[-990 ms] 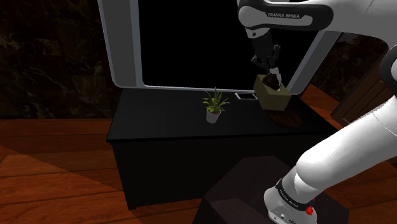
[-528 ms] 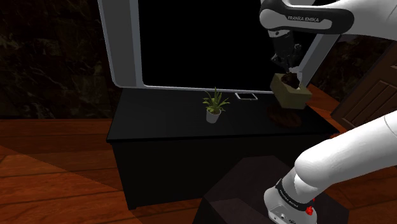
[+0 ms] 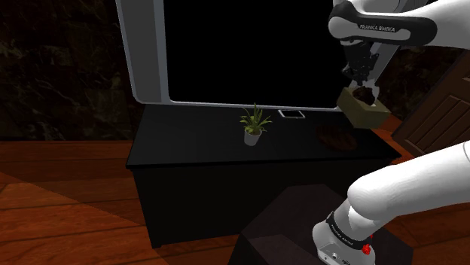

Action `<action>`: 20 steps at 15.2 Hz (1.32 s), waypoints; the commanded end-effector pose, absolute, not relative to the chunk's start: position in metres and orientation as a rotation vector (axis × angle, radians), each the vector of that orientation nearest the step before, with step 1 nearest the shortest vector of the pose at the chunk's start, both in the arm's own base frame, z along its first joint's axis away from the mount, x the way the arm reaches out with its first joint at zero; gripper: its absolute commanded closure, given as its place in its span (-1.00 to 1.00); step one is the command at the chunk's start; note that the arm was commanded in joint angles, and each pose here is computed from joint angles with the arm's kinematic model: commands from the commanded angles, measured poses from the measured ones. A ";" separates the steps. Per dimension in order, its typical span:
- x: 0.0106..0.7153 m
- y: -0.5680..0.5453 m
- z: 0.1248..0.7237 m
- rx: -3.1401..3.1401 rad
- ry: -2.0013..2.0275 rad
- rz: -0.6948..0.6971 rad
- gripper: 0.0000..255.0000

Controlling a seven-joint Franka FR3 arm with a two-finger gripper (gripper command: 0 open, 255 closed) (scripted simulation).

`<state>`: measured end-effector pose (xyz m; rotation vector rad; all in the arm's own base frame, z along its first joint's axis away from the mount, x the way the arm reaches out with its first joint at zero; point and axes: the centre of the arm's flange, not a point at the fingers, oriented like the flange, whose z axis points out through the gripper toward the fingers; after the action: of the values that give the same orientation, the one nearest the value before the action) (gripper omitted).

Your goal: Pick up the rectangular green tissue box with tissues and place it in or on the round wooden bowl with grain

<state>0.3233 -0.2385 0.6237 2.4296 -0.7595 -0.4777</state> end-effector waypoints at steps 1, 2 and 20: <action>0.322 -0.239 0.614 2.430 -0.758 -0.477 1.00; 0.322 -0.239 0.609 2.430 -0.758 -0.477 1.00; 0.322 -0.239 0.514 2.430 -0.758 -0.477 1.00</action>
<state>0.3228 -0.2394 0.5189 2.4298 -0.7584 -0.4782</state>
